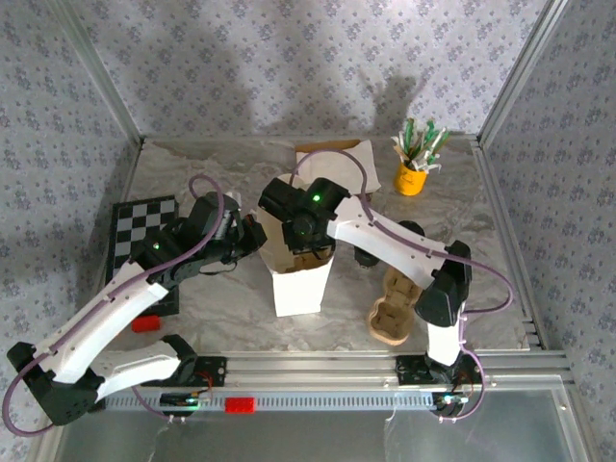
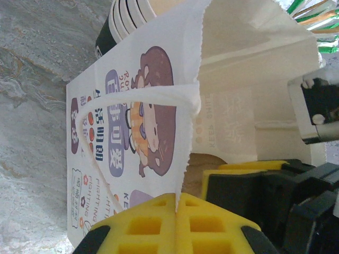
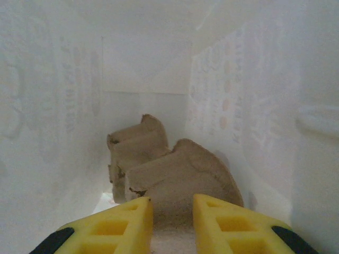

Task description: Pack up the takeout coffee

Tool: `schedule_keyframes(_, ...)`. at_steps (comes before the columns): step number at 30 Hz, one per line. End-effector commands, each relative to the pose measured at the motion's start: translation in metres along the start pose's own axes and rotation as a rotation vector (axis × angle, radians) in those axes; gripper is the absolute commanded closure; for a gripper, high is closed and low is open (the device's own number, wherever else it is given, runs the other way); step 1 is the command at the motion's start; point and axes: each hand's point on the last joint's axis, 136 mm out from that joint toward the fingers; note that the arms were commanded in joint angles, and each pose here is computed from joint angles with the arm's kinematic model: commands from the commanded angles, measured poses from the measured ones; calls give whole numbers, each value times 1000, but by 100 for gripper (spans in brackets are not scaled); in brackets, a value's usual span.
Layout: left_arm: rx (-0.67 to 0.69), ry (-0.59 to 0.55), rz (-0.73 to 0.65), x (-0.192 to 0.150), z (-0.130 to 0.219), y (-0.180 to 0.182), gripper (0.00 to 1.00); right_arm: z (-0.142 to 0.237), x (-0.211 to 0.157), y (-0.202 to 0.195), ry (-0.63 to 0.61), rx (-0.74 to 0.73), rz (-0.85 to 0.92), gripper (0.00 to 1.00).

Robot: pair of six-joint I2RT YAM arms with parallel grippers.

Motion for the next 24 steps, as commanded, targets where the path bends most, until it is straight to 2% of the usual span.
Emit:
schedule_keyframes(1,-38,-18,-14,5,0,-8,100,-13,-6,20,34,65,23,72)
schedule_keyframes(7,-31,-24,-12,6,1,-6,100,-19,-6,41,57,151,-5,78)
schedule_keyframes(14,-28,-25,-14,5,1,-5,100,4,14,32,-43,189,-54,90)
schedule_keyframes(19,-32,-28,-13,7,1,-7,100,26,27,6,-136,123,-100,99)
schedule_keyframes(21,-38,-29,-14,8,2,-8,100,35,38,-5,-203,75,-106,100)
schedule_keyframes(24,-36,-22,-24,8,3,-10,100,44,34,-19,-203,-3,-84,100)
Point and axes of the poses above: each hand's point on the last joint's axis, 136 mm out from that joint toward the fingers, its own z axis back along the fingers, its own y axis along the line the jaws close on, x = y × z, and after that the axes turned 15 degrees about -z, right-handed
